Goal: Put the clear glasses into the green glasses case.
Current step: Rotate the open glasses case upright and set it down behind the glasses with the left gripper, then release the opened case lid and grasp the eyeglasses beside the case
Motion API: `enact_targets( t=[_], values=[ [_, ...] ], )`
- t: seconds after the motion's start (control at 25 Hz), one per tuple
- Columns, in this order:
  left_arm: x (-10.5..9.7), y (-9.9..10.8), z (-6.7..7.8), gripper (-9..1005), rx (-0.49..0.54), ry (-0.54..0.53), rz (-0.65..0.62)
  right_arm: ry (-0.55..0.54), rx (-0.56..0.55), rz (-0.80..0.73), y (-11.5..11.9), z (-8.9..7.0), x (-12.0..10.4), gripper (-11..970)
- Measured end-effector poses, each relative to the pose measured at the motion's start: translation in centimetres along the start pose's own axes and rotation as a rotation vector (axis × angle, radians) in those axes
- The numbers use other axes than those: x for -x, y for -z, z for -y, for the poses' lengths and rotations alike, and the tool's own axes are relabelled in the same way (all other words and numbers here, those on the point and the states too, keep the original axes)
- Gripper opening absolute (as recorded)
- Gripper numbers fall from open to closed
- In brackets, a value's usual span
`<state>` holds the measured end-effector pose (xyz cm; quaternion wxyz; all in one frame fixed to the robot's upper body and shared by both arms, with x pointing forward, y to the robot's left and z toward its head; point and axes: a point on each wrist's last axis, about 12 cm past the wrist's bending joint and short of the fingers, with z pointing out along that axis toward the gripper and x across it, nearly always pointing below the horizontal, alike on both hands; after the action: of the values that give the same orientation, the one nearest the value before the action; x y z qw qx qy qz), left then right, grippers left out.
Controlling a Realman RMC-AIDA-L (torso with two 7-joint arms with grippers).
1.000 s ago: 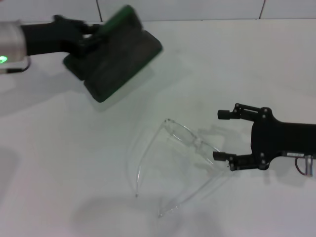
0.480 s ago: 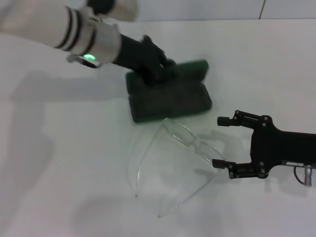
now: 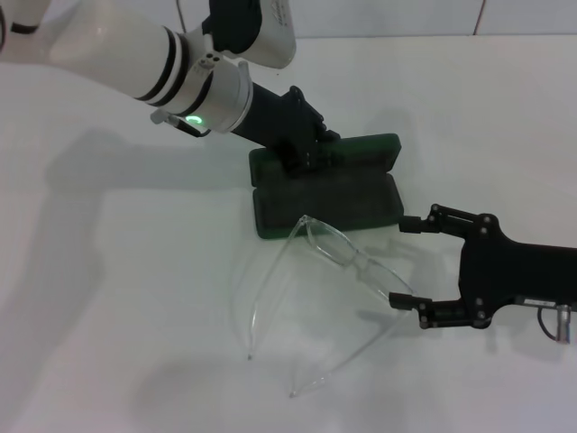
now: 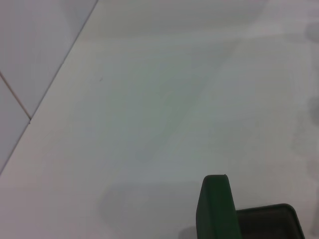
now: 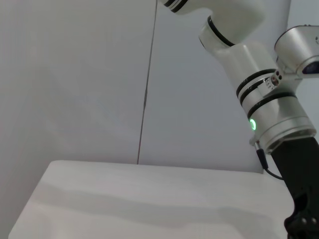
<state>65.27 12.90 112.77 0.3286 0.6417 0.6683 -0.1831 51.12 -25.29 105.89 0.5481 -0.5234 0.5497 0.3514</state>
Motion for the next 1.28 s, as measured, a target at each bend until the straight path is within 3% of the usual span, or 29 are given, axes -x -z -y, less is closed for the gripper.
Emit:
enact_targets(
  t=[0.44, 0.64, 0.8, 0.92, 1.08, 1.2, 1.28],
  values=[
    [0.8, 0.4, -0.4, 278, -0.022, 0.027, -0.044, 0.000, -0.002, -0.003, 0.1, 0.0, 0.0, 846],
    [1.0, 1.4, -1.0, 504, -0.022, 0.042, -0.032, 0.000, -0.002, -0.003, 0.1, 0.0, 0.0, 843],
    [1.3, 2.1, -1.0, 510, -0.034, 0.063, 0.013, 0.000, -0.019, 0.008, 0.1, 0.1, 0.1, 840],
    [1.3, 3.5, -0.6, 530, -0.067, 0.089, 0.126, 0.000, -0.023, 0.008, 0.2, 0.2, 0.1, 837],
    [0.2, 6.4, 0.9, 569, -0.099, 0.111, 0.393, -0.016, -0.027, 0.016, 0.2, 0.5, 0.3, 834],
    [-2.4, 7.9, 2.4, 568, -0.049, 0.121, 0.548, -0.056, -0.018, 0.035, 0.4, 1.4, 1.3, 832],
    [-5.9, 8.7, 4.3, 568, 0.068, 0.158, 0.647, -0.103, 0.012, 0.019, 0.6, 2.4, 2.3, 831]
  ],
)
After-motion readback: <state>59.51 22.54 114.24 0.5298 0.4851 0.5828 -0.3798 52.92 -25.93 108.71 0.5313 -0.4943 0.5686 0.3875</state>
